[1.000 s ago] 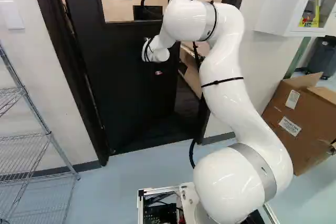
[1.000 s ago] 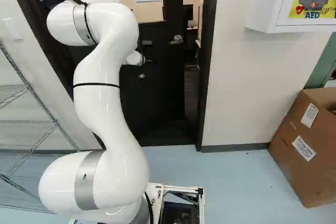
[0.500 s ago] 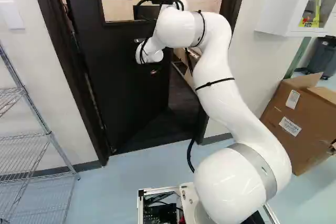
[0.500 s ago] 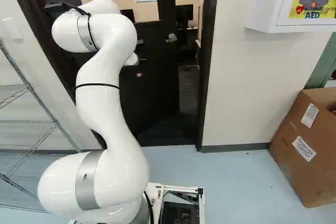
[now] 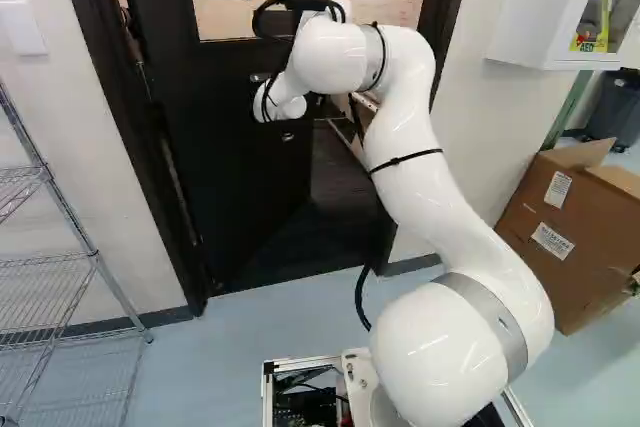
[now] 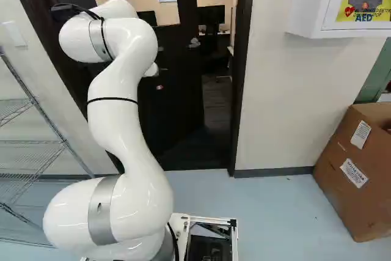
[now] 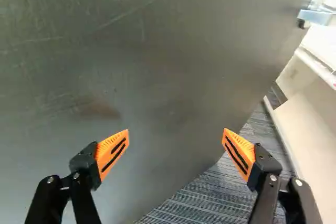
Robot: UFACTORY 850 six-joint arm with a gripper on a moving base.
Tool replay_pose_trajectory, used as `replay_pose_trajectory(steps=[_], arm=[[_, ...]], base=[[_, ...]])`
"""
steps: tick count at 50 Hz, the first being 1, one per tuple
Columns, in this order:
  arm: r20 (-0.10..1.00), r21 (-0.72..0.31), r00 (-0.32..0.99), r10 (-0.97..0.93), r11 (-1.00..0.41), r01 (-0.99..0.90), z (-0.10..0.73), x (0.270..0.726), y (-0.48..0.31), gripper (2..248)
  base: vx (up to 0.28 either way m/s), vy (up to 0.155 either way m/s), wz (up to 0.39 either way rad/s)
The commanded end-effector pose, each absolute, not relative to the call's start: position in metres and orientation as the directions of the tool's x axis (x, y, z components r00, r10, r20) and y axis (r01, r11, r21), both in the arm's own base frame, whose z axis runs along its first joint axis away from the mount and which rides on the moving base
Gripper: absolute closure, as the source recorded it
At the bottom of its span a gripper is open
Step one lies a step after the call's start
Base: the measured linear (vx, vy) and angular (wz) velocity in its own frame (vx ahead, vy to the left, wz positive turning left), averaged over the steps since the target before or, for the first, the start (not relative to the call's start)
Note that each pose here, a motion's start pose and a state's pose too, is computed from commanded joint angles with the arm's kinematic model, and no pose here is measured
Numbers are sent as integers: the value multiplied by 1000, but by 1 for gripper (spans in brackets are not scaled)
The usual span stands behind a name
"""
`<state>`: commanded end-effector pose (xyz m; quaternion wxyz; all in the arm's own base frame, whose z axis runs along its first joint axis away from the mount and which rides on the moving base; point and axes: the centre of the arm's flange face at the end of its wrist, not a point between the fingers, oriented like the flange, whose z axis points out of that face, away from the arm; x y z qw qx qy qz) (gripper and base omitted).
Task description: Open the door and move inside
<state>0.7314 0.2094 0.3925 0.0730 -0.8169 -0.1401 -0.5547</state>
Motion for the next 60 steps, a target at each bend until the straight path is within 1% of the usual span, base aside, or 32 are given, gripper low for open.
replay_pose_trajectory(steps=[49,60], arm=[[895,33,425,135,-971,238,408,663,136,3],[896,32,425,128,-974,225,413,644,122,3]], base=[[0,0,0],[0,0,0]])
